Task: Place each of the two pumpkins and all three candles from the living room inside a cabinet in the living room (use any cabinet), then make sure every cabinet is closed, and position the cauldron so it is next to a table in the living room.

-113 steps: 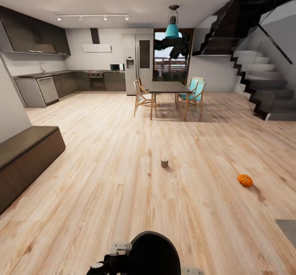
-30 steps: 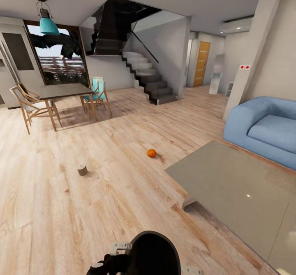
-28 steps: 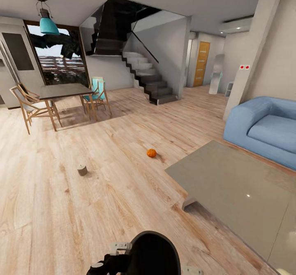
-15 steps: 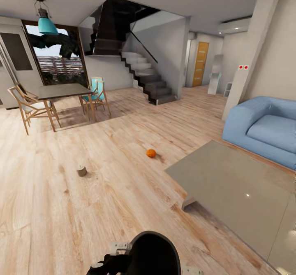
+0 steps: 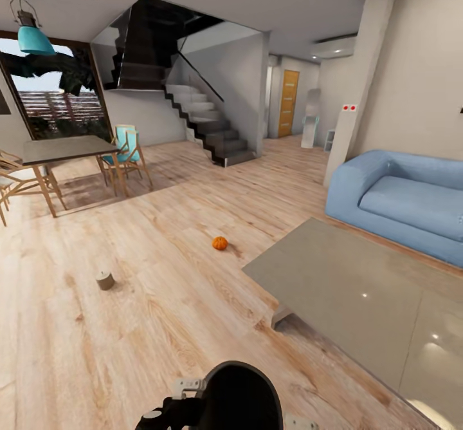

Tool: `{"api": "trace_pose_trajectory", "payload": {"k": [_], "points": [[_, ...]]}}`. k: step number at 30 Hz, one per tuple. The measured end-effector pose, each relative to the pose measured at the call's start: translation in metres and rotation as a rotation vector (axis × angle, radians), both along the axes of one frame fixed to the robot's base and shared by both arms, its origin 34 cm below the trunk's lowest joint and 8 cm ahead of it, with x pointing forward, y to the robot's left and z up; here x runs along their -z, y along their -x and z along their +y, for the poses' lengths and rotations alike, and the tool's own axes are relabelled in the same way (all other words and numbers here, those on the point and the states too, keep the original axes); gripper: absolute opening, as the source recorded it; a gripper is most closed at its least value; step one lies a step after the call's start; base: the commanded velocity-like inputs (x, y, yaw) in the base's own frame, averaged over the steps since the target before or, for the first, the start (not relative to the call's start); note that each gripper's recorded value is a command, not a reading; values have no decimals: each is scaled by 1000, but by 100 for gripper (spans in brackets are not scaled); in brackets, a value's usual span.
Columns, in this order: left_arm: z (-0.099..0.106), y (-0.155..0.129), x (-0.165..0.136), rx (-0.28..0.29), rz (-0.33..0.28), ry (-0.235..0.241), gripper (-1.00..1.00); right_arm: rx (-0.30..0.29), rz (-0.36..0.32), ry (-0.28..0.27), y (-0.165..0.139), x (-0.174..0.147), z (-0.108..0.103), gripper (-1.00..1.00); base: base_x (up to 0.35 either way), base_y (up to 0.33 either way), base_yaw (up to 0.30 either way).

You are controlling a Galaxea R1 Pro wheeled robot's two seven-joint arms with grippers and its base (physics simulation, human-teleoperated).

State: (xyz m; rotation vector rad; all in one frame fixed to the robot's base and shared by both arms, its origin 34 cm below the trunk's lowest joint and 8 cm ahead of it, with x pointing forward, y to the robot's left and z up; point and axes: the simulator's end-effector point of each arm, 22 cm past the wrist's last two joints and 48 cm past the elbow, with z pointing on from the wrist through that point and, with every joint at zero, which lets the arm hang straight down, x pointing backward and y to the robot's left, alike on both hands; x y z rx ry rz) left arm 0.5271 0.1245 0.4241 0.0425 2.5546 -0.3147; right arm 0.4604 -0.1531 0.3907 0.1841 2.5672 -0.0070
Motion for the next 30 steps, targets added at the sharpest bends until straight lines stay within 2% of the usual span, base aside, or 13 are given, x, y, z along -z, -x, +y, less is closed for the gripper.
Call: {"api": "trace_pose_trajectory", "payload": {"k": [30], "points": [[0, -7, -11, 0, -27, 0, -100, 0, -27, -1, -8, -9, 0, -100, 0, 1, -237]]}}
